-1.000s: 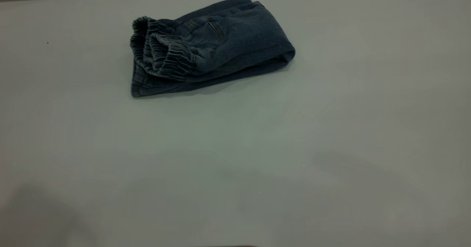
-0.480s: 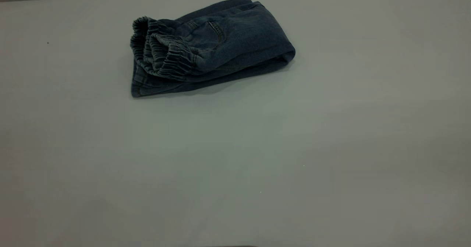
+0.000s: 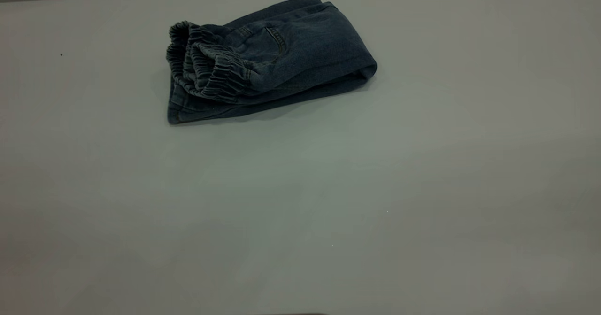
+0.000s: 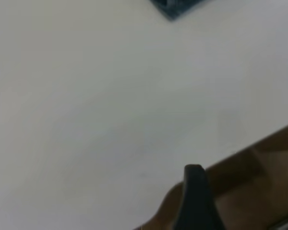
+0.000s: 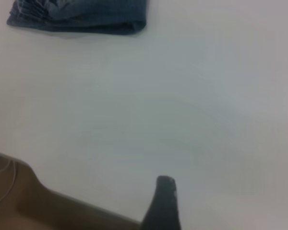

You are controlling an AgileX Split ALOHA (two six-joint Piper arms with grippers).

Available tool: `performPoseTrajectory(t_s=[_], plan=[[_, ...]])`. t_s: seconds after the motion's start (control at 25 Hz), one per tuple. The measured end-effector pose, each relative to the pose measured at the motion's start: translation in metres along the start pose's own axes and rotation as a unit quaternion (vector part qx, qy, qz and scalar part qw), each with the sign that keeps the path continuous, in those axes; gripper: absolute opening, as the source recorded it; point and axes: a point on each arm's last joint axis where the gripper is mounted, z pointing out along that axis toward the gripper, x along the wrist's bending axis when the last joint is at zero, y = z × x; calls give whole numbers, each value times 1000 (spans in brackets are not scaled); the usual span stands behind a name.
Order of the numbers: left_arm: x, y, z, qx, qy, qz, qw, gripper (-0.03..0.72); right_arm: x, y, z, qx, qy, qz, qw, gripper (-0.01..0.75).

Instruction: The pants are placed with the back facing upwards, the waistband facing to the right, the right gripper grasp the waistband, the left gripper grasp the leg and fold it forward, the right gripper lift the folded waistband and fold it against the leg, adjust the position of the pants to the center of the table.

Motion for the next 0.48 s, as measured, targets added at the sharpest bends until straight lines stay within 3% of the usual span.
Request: performPoseTrajectory(t_s=[0.16,0.48], plan=[[-1,-13,14,26,6,15,1000,463,0,0,0,-1,0,0,1000,580],[3,-13,14,27,28,7,999,463,0,0,0,-2,0,1,1000,580]])
